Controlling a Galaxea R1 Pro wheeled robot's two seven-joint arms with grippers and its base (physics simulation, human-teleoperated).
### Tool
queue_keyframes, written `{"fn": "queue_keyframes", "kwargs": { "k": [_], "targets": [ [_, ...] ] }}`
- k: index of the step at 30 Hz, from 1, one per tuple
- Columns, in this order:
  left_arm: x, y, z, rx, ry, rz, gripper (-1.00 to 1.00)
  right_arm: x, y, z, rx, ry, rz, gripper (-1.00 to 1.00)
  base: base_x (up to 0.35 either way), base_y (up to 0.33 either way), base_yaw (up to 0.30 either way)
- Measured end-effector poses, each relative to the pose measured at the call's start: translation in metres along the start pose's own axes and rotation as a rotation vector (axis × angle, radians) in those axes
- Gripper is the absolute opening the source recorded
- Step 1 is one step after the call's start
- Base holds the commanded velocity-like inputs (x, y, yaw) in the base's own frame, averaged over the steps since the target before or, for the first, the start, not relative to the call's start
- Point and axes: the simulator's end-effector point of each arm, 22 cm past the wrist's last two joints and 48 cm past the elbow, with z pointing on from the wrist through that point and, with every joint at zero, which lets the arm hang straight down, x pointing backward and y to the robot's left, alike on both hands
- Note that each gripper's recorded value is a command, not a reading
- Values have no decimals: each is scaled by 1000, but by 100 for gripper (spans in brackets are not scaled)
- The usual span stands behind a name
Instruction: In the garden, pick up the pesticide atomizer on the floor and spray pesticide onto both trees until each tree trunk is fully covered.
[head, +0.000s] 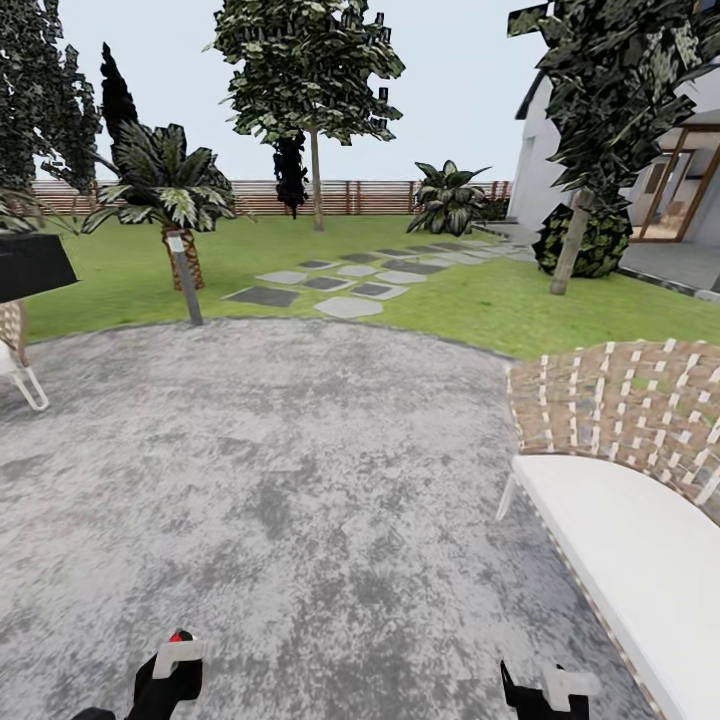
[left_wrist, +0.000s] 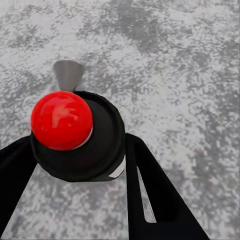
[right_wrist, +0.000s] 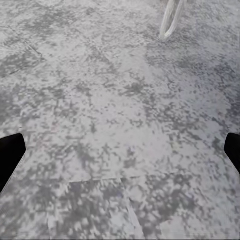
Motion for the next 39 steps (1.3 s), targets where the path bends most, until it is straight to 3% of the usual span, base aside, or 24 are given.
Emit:
{"fn": "queue_keyframes", "kwargs": {
  "k": [39],
  "targets": [
    [0, 1, 0, -1, 0, 1, -100, 0, 1, 0, -1, 0, 0, 100, 337, -26, 0]
  ]
}}
